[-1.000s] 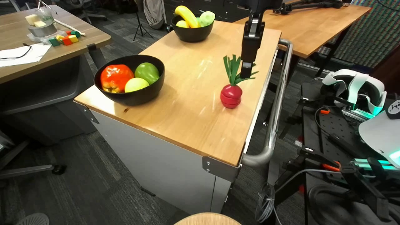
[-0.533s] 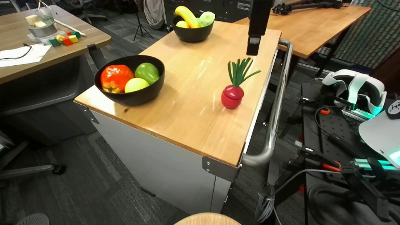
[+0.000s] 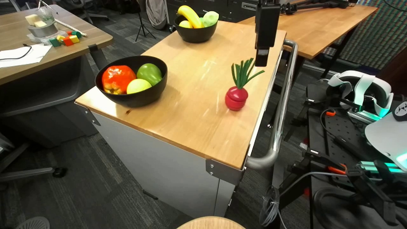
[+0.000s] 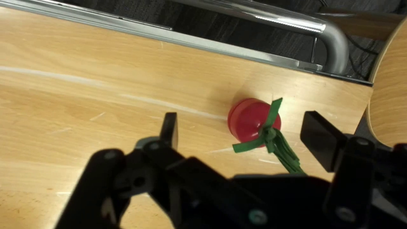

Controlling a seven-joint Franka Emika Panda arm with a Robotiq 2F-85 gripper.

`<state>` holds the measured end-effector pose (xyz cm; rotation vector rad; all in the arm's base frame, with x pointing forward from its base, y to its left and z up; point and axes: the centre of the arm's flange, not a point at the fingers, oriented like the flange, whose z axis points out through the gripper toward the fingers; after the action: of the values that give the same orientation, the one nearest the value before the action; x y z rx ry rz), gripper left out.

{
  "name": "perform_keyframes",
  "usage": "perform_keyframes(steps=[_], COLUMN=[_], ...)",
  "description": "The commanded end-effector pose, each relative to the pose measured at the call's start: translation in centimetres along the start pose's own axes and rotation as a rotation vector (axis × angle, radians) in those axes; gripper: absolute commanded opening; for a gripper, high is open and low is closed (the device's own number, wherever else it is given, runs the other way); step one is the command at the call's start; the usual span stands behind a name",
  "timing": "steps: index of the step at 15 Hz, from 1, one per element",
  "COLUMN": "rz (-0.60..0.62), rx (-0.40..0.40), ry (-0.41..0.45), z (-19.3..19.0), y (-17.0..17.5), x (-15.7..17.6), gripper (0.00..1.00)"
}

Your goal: Take the plastic fruits and vegetables and place them on the table

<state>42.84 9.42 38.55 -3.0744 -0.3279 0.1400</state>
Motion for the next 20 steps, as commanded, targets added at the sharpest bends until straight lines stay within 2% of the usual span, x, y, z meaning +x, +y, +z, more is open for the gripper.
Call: perform_keyframes(steps=[1, 4, 7, 8, 10, 11, 13, 15, 17, 19, 20], rz=[-0.144, -0.215, -0.278, -0.278, -0.219, -0.256, -0.233, -0.225, -0.279, -0.269, -0.227], rx=[-0.104, -0.197, -0.294, -0.309, -0.285, -0.285, -0.272, -0.265, -0.178, -0.100, -0.105], ry=[0.056, 0.179, 0.338, 0.407, 0.526, 0.443, 0.482, 0.483, 0.455, 0.447, 0.477], z=[-2.0, -5.3, -7.6, -8.0, -8.1, -7.9, -7.1, -6.6, -6.6, -6.5, -6.3], y=[-2.9, -5.8, -7.2, -7.2, -6.5, -6.6, -5.8, -5.6, -6.0, -6.2, -6.0], x=[2.0, 6.7, 12.1, 14.0, 17.6, 12.5, 15.2, 16.2, 15.9, 17.0, 17.7], gripper=[1.00, 1.00, 1.00, 1.00, 1.00, 1.00, 1.00, 1.00, 1.00, 1.00, 1.00])
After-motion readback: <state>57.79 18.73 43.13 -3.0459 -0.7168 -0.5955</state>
